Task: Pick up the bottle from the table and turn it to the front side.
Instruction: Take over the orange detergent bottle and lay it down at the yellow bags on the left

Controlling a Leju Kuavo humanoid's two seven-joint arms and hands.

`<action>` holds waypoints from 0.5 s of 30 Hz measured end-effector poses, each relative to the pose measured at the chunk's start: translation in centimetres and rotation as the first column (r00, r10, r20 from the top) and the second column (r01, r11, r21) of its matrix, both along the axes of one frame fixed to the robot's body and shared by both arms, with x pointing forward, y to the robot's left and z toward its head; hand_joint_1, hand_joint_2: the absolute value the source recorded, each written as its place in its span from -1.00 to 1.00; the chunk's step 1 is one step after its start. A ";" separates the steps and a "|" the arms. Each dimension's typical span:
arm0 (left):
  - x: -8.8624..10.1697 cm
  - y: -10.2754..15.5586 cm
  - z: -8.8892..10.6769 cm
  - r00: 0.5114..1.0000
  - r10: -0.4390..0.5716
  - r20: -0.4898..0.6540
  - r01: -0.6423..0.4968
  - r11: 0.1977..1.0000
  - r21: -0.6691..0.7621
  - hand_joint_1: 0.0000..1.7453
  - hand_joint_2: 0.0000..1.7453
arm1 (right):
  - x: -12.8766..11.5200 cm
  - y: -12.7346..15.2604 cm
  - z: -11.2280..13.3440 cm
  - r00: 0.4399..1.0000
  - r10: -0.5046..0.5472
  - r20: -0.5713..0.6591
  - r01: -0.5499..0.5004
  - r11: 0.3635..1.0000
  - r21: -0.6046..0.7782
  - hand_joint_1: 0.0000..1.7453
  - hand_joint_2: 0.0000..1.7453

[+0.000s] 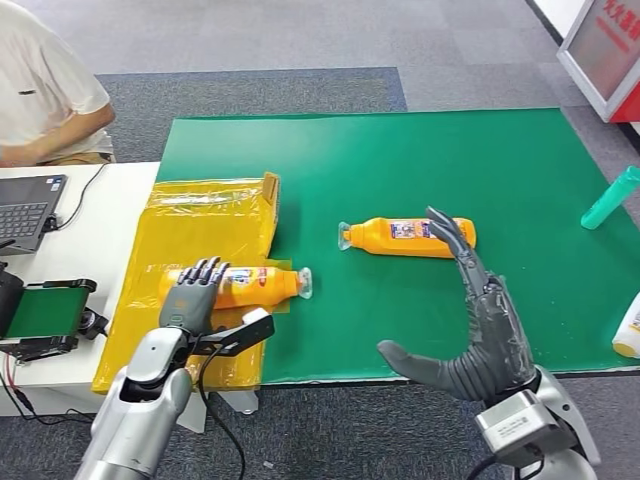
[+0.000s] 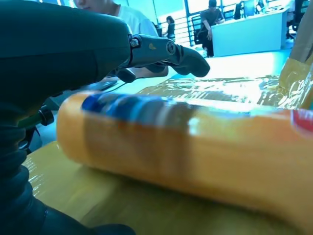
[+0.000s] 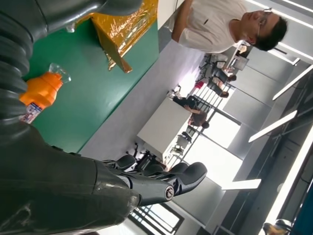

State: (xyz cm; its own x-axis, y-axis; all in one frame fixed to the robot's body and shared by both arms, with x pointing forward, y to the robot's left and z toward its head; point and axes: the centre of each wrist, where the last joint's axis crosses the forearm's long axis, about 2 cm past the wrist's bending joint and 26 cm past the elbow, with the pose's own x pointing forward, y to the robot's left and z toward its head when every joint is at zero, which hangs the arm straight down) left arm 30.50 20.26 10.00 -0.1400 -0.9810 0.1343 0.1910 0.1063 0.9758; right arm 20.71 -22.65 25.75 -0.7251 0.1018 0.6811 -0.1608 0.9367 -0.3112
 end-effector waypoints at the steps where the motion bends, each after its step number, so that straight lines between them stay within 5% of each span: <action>1: 0.0 -0.1 0.0 1.000 0.002 -0.001 -0.002 1.000 -0.003 -1.00 1.00 | 0.0 -0.1 -0.1 1.000 -0.003 -0.002 0.003 1.000 -0.001 -1.00 1.00; 15: 0.0 -0.6 0.1 1.000 -0.005 0.008 0.005 0.999 -0.042 -1.00 1.00 | -0.2 -0.6 -0.5 1.000 -0.013 -0.014 0.013 1.000 -0.008 -1.00 1.00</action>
